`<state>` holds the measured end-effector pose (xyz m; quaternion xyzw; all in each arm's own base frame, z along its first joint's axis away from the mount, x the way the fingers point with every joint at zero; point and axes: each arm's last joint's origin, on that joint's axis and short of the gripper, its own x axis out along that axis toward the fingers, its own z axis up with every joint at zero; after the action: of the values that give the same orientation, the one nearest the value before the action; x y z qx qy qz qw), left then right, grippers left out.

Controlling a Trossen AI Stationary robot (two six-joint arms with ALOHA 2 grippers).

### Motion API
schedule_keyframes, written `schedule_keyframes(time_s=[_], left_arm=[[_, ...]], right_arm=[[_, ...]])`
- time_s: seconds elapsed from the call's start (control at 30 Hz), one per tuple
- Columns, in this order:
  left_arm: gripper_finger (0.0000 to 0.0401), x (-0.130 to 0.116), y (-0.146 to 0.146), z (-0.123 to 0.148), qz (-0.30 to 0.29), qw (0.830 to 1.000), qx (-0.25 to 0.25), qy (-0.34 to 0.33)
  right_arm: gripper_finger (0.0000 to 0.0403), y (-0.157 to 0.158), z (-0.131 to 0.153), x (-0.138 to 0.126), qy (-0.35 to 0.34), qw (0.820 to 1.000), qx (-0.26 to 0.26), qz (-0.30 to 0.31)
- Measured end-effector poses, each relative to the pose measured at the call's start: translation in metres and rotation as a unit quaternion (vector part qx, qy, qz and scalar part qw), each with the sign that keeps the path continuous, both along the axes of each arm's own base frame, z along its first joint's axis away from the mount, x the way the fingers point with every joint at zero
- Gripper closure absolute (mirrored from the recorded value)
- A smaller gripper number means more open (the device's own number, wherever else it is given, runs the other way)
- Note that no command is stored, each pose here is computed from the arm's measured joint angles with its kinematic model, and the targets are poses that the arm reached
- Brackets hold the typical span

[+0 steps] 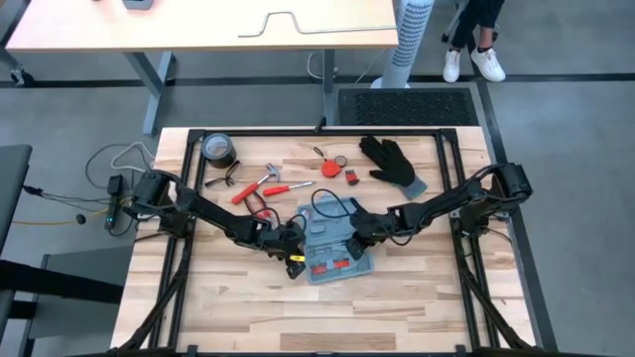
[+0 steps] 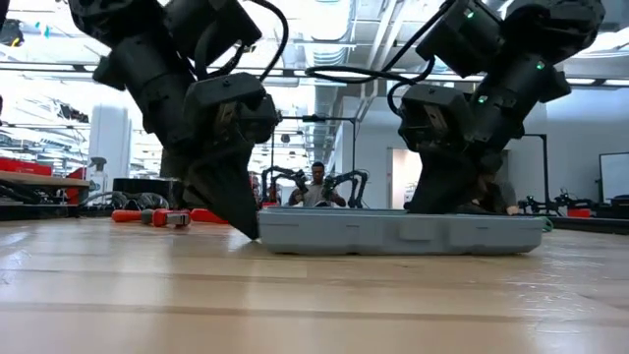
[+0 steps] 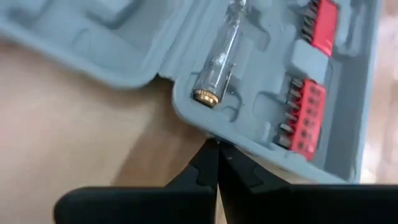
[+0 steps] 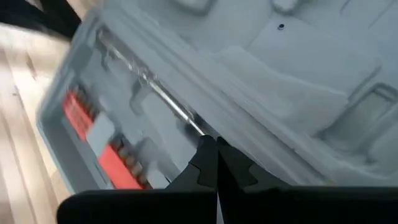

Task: Prefit tool cases
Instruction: Remove the transparent screwdriver from the gray prefit tool case

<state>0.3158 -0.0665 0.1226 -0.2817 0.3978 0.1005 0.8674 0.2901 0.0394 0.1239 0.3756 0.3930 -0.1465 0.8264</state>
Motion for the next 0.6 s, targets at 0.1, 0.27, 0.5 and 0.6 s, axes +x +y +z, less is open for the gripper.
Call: schedule_keyframes(time_s=[0.1,0.27,0.5,0.6], left_arm=[[0.0401,0.005,-0.002,-0.009,-0.01,1.0,-0.022,-0.007],[0.0401,0.008,-0.002,-0.014,-0.013,1.0,-0.027,-0.007],[0.0401,0.007,-0.002,-0.012,-0.017,1.0,-0.021,-0.008],[0.0401,0.007,-0.002,-0.012,-0.017,1.0,-0.02,-0.006]], right_arm=[[0.0403,-0.003,0.003,0.006,-0.038,0.999,0.01,-0.002],[0.0403,-0.004,0.014,0.012,-0.084,0.996,0.027,0.005],[0.0403,-0.005,0.006,0.005,-0.027,0.999,0.024,0.008],[0.0403,-0.004,0.004,0.002,-0.011,1.0,0.02,0.006]])
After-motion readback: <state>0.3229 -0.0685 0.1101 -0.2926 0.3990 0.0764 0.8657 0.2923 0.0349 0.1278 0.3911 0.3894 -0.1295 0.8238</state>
